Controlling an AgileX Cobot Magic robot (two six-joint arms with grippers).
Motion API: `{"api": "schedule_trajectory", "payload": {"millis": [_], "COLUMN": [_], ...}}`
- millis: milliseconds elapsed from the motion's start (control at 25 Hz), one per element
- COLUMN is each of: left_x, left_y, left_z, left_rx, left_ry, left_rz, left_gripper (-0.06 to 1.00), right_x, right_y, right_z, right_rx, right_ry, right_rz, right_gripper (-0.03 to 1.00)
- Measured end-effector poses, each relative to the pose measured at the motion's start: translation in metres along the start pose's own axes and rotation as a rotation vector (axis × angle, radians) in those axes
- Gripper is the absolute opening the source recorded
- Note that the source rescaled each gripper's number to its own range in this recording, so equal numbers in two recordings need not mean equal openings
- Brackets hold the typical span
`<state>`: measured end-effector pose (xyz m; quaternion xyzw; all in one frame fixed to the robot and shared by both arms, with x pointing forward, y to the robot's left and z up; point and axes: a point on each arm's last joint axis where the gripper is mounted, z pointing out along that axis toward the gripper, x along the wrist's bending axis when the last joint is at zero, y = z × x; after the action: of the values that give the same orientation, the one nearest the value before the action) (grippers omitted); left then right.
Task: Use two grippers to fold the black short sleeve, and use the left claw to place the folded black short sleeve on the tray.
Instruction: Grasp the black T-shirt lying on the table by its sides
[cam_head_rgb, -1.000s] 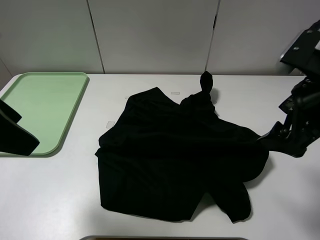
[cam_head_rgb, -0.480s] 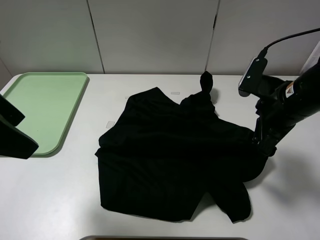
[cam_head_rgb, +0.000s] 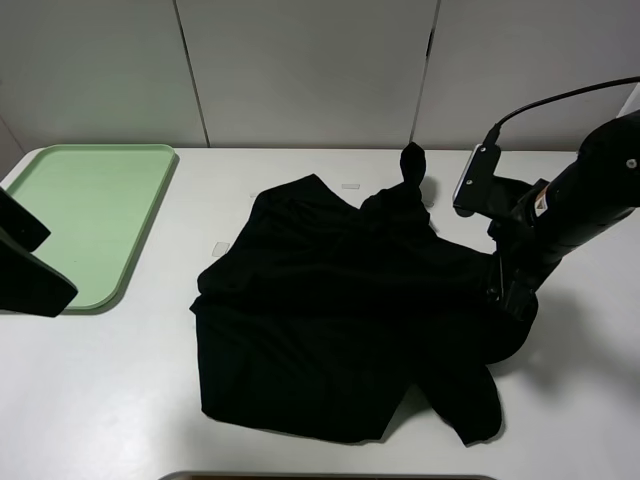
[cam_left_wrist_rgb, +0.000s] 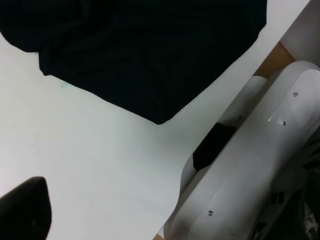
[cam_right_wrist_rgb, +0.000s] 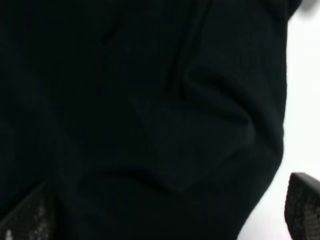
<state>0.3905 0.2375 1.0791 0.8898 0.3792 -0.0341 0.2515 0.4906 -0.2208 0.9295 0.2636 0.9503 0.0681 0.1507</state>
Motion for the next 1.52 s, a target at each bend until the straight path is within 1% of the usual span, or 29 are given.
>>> {"api": "schedule_trajectory", "payload": {"millis": [160,200,240,320,400,440,520,560,680,800,840,920,1000,1120,1400,1480,1520], "left_x": [0.0,0.0,0.0,0.0,0.0,0.0,0.0,0.0,0.0,0.0,0.0,0.0,0.0,0.001,0.001,0.001,0.002], "left_y": [0.0,0.0,0.0,0.0,0.001,0.001,0.001,0.001,0.001,0.001,0.001,0.001,0.001,0.001,0.001,0.002,0.002], "left_z": [0.0,0.0,0.0,0.0,0.0,0.0,0.0,0.0,0.0,0.0,0.0,0.0,0.0,0.0,0.0,0.0,0.0], "left_rx": [-0.004,-0.005,-0.005,-0.005,-0.006,-0.006,-0.006,-0.006,-0.006,-0.006,-0.006,-0.006,-0.007,-0.011,-0.012,-0.018,-0.023], "left_ry": [0.004,0.004,0.005,0.005,0.004,0.004,0.004,0.004,0.004,0.004,0.004,0.004,0.005,0.008,0.009,0.015,0.019], "left_rz": [0.0,0.0,0.0,0.0,0.0,0.0,0.0,0.0,0.0,0.0,0.0,0.0,0.0,0.0,0.0,0.002,0.006], "left_gripper": [1.0,1.0,1.0,1.0,1.0,1.0,1.0,1.0,1.0,1.0,1.0,1.0,1.0,1.0,1.0,1.0,1.0], "right_x": [0.0,0.0,0.0,-0.001,-0.001,-0.001,-0.001,-0.001,-0.002,-0.002,-0.002,-0.003,-0.003,-0.002,0.0,0.0,0.0], "right_y": [0.0,0.0,0.0,0.0,0.0,0.0,0.0,0.0,0.001,0.001,0.001,0.001,0.001,0.001,0.0,0.0,0.0], "right_z": [0.005,0.006,0.006,0.006,0.006,0.006,0.006,0.006,0.006,0.006,0.006,0.006,0.006,0.007,0.018,0.018,0.018], "right_rx": [0.002,0.004,0.006,0.009,0.009,0.009,0.007,0.005,-0.007,-0.007,-0.007,-0.007,-0.008,-0.006,0.022,0.022,0.021], "right_ry": [-0.001,-0.001,-0.001,-0.004,-0.008,-0.008,-0.01,-0.012,-0.022,-0.025,-0.025,-0.026,-0.027,-0.025,0.004,0.005,0.004], "right_rz": [-0.009,-0.013,-0.017,-0.025,-0.032,-0.033,-0.034,-0.035,-0.04,-0.044,-0.044,-0.047,-0.047,-0.047,-0.045,-0.044,-0.044], "right_gripper": [1.0,0.97,0.89,0.66,0.39,0.28,0.16,0.14,0.11,0.11,0.13,0.2,0.29,0.36,0.37,0.34,0.3]}}
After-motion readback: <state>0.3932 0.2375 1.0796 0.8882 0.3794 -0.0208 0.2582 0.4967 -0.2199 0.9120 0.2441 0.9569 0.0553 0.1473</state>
